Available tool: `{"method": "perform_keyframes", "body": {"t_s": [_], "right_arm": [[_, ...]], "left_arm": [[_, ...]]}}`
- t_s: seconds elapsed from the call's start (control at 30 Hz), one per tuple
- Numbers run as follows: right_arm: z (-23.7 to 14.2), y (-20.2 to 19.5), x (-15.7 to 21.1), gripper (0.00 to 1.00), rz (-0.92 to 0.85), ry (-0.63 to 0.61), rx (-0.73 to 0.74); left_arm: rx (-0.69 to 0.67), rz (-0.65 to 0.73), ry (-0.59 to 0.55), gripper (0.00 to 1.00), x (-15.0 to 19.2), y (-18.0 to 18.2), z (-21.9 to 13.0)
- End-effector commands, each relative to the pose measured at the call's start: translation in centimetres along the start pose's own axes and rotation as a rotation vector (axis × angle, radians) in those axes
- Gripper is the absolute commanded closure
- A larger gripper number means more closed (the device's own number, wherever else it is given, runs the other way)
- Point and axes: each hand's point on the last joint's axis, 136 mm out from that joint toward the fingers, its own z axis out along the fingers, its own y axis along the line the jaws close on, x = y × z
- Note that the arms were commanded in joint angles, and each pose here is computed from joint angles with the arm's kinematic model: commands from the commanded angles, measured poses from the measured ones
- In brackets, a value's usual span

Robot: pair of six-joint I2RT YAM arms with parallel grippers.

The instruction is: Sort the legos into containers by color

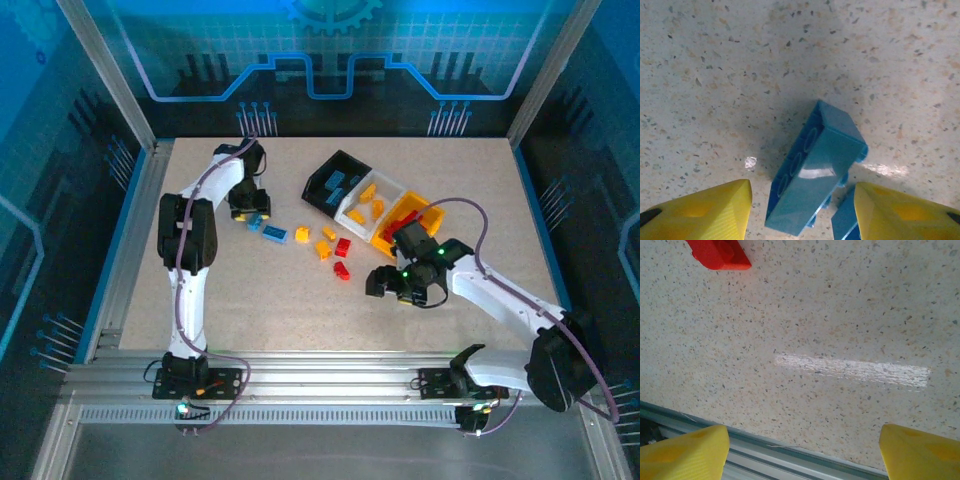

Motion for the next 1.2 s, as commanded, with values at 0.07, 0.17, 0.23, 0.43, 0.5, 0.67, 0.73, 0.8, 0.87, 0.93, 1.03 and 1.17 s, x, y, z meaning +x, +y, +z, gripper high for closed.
{"method": "perform_keyframes", "body": {"t_s": [0.07,0.17,0.23,0.43,0.5,0.67,0.73,0.8,0.87,0.93,1.03,1.17], "right_arm": [[-0.2,1.3,-0.5,0.2,-0.012,0.0,0.011],[0.0,1.7,-0.6,0.2,-0.022,0.008,0.013],[0.1,2.0,-0.7,0.2,-0.029,0.013,0.012],[0.0,2.4,-0.8,0.2,-0.06,0.017,0.016],[-0.1,2.4,-0.8,0.2,-0.067,0.015,0.016],[-0.6,2.4,-0.8,0.2,-0.083,0.007,0.016],[-0.6,2.4,-0.7,0.2,-0.088,0.005,0.014],[-0.7,2.3,-0.6,0.19,-0.088,0.005,0.012],[-0.7,2.1,-0.5,0.19,-0.089,0.002,0.008],[-0.7,1.9,-0.5,0.19,-0.086,-0.001,0.003],[-0.5,1.6,-0.4,0.19,-0.076,-0.003,-0.006],[-0.7,1.3,-0.4,0.19,-0.063,-0.015,-0.02]], "left_arm": [[0.018,-0.002,0.012,0.49,0.0,0.6,0.8],[0.022,-0.005,0.018,0.55,0.4,0.6,1.1],[0.03,-0.014,0.021,0.61,0.6,0.7,1.2],[0.054,-0.043,0.036,0.64,1.3,0.7,1.5],[0.067,-0.055,0.028,0.69,1.4,0.5,1.3],[0.131,-0.102,0.024,0.74,1.8,-0.1,0.6],[0.18,-0.131,0.016,0.75,1.9,-0.6,0.0],[0.235,-0.161,-0.001,0.75,1.8,-1.2,-0.9],[0.304,-0.198,-0.031,0.75,1.4,-2.2,-2.6],[0.4,-0.244,-0.059,0.74,0.8,-3.6,-4.5],[0.602,-0.316,-0.078,0.74,-0.5,-6.7,-7.6],[0.833,-0.374,-0.102,0.74,-2.6,-10.7,-11.3]]}}
